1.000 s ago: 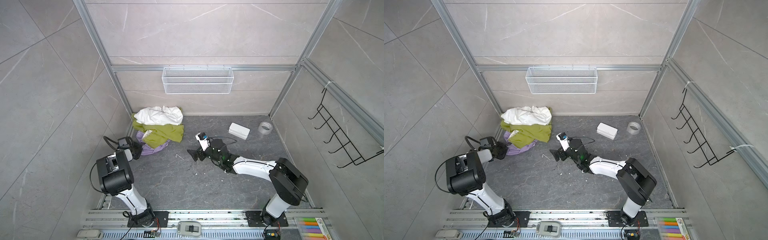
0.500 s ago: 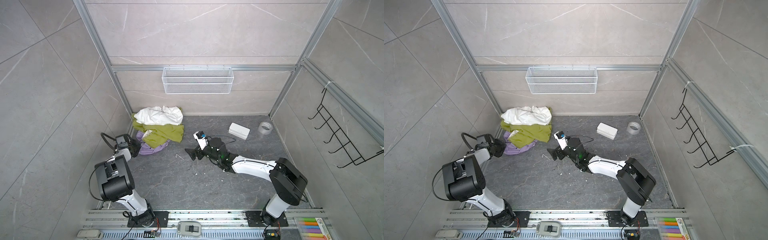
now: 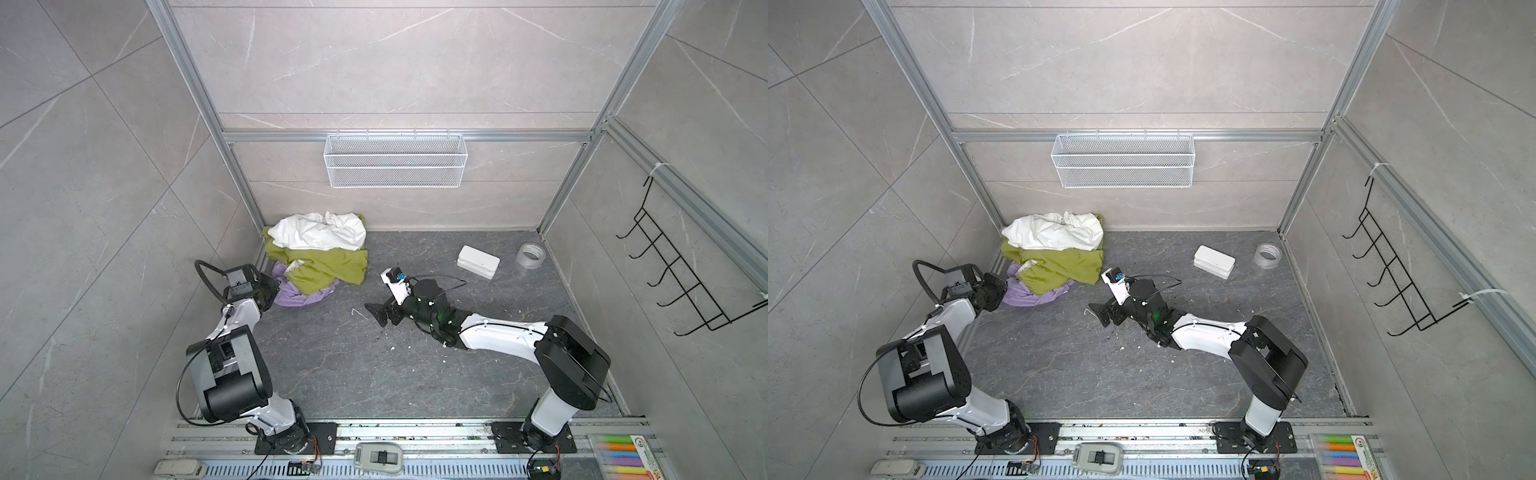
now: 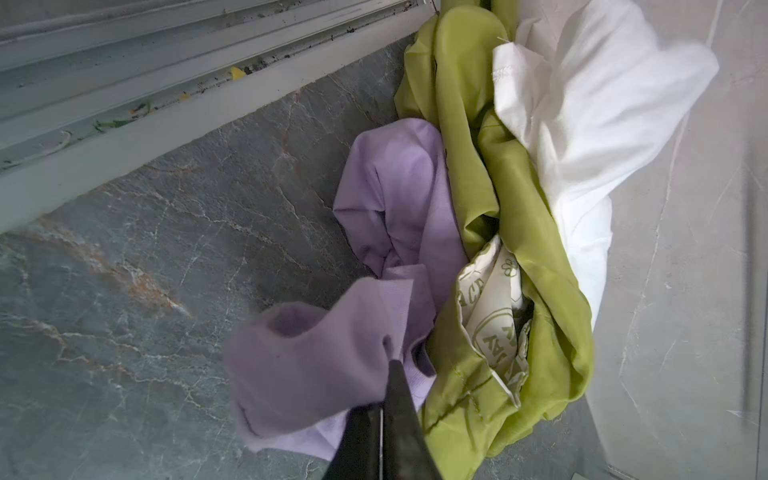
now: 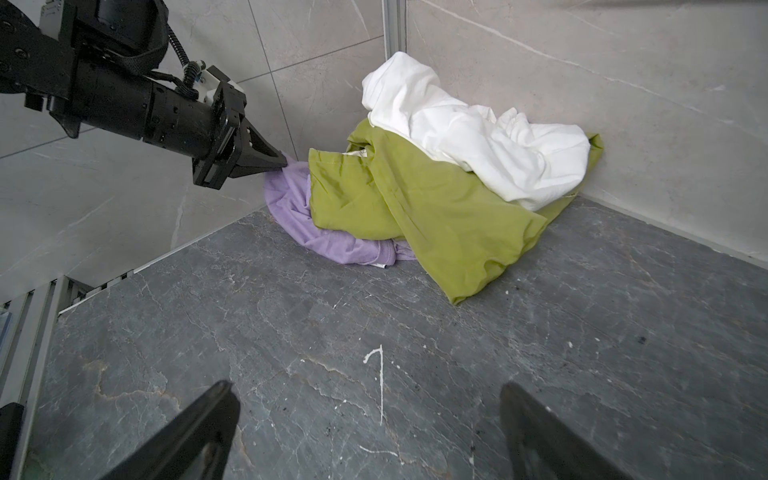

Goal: Pick out a specific cloth from the pile
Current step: 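Close the left gripper on the lavender cloth edge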

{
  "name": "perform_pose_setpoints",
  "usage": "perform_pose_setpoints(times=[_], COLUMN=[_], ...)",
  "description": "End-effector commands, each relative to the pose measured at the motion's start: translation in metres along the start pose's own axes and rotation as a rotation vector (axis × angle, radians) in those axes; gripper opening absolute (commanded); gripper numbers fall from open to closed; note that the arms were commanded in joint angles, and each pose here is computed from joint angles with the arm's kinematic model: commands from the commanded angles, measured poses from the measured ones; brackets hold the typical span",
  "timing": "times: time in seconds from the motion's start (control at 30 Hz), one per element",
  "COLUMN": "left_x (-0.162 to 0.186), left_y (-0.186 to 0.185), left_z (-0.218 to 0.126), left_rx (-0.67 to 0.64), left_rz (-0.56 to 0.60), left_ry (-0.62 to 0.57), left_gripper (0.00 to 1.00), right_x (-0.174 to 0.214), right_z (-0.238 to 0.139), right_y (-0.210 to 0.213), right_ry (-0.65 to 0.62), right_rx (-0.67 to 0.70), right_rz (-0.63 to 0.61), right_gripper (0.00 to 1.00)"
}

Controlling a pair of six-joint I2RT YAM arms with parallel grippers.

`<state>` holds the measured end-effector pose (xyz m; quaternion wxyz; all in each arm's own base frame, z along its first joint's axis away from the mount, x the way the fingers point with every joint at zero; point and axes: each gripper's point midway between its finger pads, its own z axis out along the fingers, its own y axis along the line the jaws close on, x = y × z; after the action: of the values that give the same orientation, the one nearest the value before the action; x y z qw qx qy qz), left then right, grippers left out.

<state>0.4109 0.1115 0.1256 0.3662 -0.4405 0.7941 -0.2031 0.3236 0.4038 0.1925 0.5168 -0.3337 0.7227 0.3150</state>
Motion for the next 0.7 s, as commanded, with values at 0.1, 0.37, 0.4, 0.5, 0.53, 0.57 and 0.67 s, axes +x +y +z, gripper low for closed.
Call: perform_pose_setpoints(times=[0.1, 0.37, 0.4, 0.5, 0.53, 0.57, 0.67], left_x=[-0.027, -0.036, -0.037, -0.040, -0.041, -0.043, -0.047], left_y=[-0.029, -0.047, -0.048, -0.054, -0.057, -0.060, -0.068], left_z=[-0.028, -0.043, -0.044, -0.049, -0.051, -0.052, -0.056], left_rx=[0.043, 0.089, 0.093, 0.108, 0.115, 0.120, 0.138], left_rz=[0.064, 0.073, 0.072, 0.078, 0.078, 0.080, 0.077], left_ry=[-0.088, -0.117, -0.120, -0.130, -0.129, -0.131, -0.140], left_gripper=[0.00, 0.00, 0.00, 0.00, 0.00, 0.00, 0.00], right_x=[-0.006, -0.010, -0.010, -0.010, -0.010, -0.010, -0.011], right_z=[0.006, 0.006, 0.006, 0.006, 0.006, 0.006, 0.007], right_y=[0.006, 0.009, 0.009, 0.012, 0.013, 0.013, 0.016], right_ry=[-0.011, -0.016, -0.017, -0.015, -0.013, -0.012, -0.008], right_rx=[-0.004, -0.001, -0.001, -0.007, -0.012, -0.014, -0.018], right_rz=[-0.015, -0.019, -0.020, -0.021, -0.021, -0.022, -0.024], right_gripper=[1.00, 1.00, 1.00, 1.00, 0.99, 1.00, 1.00])
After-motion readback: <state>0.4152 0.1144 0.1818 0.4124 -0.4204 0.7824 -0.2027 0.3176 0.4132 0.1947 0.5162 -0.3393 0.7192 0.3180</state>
